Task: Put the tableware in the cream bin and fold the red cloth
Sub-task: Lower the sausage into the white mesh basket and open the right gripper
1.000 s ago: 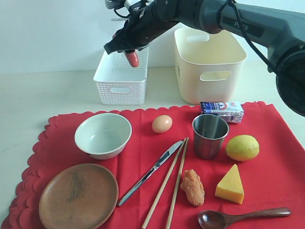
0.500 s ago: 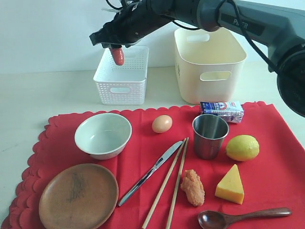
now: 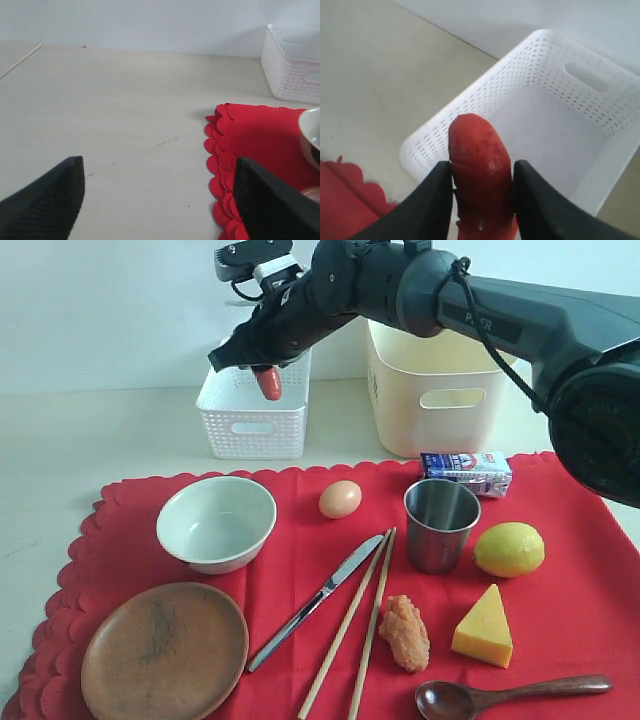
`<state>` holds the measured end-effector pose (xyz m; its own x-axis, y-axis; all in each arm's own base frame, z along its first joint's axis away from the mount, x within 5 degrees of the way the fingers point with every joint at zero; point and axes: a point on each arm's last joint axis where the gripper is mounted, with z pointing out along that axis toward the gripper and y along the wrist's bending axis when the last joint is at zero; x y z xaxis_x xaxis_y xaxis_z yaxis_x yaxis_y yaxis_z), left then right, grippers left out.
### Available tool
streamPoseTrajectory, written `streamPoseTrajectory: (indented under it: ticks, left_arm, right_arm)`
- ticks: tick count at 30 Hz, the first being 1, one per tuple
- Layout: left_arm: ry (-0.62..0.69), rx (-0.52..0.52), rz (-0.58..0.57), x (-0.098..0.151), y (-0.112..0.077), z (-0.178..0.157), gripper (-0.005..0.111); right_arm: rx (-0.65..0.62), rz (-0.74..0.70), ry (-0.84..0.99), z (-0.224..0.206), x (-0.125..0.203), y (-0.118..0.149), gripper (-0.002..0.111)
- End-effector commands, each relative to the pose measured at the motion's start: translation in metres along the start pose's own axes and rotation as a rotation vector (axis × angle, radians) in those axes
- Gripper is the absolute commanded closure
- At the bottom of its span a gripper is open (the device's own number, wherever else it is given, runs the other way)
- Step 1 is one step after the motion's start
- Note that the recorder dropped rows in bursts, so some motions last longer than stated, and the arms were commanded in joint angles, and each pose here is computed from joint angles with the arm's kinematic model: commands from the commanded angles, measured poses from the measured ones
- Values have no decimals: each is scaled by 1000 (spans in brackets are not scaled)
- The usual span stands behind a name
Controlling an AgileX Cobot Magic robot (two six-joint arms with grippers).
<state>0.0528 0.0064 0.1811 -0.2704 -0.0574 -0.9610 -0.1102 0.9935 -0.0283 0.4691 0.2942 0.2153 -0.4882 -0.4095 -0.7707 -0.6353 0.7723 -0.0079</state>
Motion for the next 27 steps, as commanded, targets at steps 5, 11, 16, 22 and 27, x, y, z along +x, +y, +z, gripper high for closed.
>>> streamPoseTrajectory:
  ticks: [5, 11, 16, 22, 27]
  left_arm:
    - [-13, 7, 1, 0, 0, 0, 29]
    - [-13, 7, 1, 0, 0, 0, 29]
    - [-13, 7, 1, 0, 0, 0, 29]
    - [-13, 7, 1, 0, 0, 0, 29]
    - [-13, 7, 1, 0, 0, 0, 29]
  right_arm:
    - [25, -62, -9, -4, -4, -3, 108]
    - [30, -156, 50, -14, -4, -10, 108]
    - [-13, -174, 25, -25, -7, -32, 108]
    - [-157, -193, -68, -32, 0, -68, 108]
    - [-196, -214, -183, -25, 3, -83, 108]
